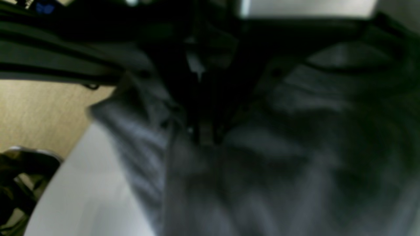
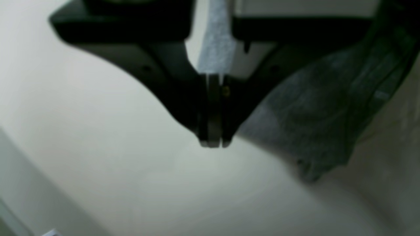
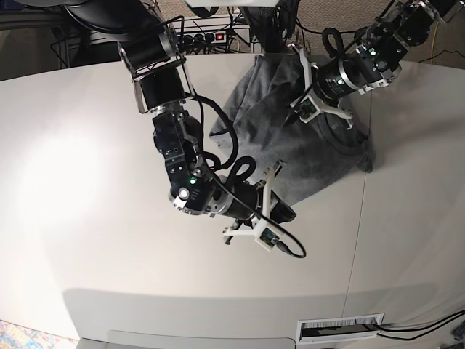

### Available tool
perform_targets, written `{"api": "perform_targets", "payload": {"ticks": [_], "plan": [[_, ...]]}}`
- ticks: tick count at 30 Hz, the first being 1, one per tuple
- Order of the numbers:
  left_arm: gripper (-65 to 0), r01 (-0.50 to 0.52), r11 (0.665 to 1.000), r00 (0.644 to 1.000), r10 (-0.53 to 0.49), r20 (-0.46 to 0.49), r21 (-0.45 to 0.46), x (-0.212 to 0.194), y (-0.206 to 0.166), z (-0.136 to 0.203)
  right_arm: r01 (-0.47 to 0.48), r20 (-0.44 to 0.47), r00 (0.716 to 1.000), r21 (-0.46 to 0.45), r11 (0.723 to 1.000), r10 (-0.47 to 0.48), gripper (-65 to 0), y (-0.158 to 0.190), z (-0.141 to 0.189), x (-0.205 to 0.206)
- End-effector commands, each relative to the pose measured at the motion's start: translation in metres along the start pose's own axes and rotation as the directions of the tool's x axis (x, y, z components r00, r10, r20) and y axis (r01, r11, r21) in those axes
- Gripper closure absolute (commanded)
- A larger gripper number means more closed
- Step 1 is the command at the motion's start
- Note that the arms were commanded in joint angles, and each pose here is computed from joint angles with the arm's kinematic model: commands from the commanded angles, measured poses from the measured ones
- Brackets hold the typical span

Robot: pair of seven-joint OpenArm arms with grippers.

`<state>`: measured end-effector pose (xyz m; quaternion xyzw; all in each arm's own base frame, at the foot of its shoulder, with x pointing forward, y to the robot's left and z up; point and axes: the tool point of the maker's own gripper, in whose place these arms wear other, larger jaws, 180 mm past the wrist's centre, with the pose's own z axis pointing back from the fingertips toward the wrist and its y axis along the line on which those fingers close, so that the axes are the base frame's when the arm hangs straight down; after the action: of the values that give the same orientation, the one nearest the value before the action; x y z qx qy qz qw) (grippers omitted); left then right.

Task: Fold the T-shirt properly
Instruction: 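Grasp the bundle with both grippers, then drag the bundle with both grippers toward the left arm's side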

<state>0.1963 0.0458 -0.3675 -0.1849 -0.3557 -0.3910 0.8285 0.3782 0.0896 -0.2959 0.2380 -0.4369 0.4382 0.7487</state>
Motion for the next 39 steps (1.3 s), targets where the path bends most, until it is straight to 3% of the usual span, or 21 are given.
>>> {"api": "perform_targets", "payload": {"ticks": [1,8,12,16,22,24,32,34,37,39], "plan": [[0.0,0.002,1.0,1.0,-0.001,0.011,-0.004,0.001,0.003,-0.001,-0.025,0.047,0.999,0.004,1.0,0.025,0.0,-0.001,0.001,0.021],[0.0,0.01,0.999,0.993,-0.015,-0.114,-0.05,-0.046,0.002,-0.013,-0.027,-0.181,0.983,0.036,0.999,0.033,0.0,0.014,-0.001,-0.03],[0.0,0.101,0.995,0.979,-0.099,-0.176,-0.001,-0.062,0.018,-0.011,-0.03,-0.273,0.962,0.013,0.999,0.032,0.0,0.003,0.011,-0.062],[0.0,0.202,0.979,0.957,-0.188,-0.222,0.04,-0.074,0.042,0.001,-0.015,-0.4,0.916,0.008,1.0,0.017,0.0,-0.007,0.03,-0.096],[0.0,0.304,0.94,0.93,-0.257,-0.263,0.158,-0.072,0.103,0.022,0.101,-0.49,0.871,0.091,0.991,-0.044,0.0,0.004,0.054,-0.123],[0.0,0.321,0.927,0.927,-0.266,-0.265,0.193,-0.067,0.125,0.024,0.145,-0.493,0.868,0.133,0.98,-0.062,0.0,0.012,0.058,-0.124],[0.0,0.345,0.878,0.932,-0.28,-0.229,0.331,-0.029,0.196,0.025,0.282,-0.364,0.916,0.293,0.914,-0.166,0.0,0.044,0.059,-0.099],[0.0,0.385,0.849,0.918,-0.311,-0.246,0.362,-0.02,0.211,0.029,0.292,-0.347,0.921,0.313,0.904,-0.178,0.0,0.048,0.059,-0.093],[0.0,0.458,0.79,0.882,-0.346,-0.321,0.406,-0.01,0.233,0.039,0.281,-0.342,0.924,0.308,0.909,-0.17,0.0,0.045,0.059,-0.091],[0.0,0.467,0.771,0.872,-0.322,-0.367,0.433,-0.006,0.243,0.048,0.246,-0.352,0.925,0.271,0.931,-0.142,0.0,0.037,0.061,-0.092]]}}
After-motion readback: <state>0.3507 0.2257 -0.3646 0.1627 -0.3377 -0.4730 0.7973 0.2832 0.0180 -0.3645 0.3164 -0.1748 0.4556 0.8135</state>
